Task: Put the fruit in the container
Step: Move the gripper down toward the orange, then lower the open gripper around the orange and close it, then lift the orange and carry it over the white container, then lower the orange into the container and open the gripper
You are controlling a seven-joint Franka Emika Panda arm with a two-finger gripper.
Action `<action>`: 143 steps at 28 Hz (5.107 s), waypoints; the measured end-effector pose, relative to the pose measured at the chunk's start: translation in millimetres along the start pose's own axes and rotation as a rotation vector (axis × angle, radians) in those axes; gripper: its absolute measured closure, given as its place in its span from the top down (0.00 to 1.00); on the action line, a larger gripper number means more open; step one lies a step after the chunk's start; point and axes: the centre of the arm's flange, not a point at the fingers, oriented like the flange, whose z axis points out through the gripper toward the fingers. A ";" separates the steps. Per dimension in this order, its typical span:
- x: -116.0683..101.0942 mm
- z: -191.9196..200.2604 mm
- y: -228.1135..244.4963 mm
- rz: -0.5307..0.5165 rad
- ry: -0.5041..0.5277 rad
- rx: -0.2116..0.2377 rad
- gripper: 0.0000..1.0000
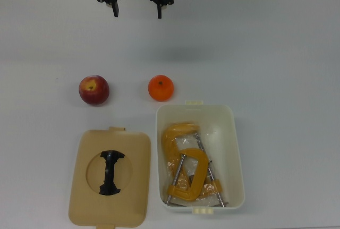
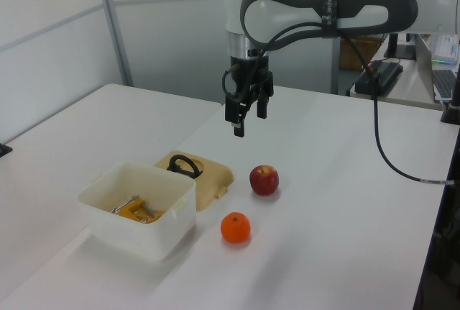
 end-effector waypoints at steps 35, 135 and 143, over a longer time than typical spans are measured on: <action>5.4 169.5 -38.7 -0.041 -0.128 -0.157 1.00; 65.5 27.6 -60.2 0.060 0.147 0.051 0.81; 106.6 101.8 -68.3 0.157 0.222 0.034 0.81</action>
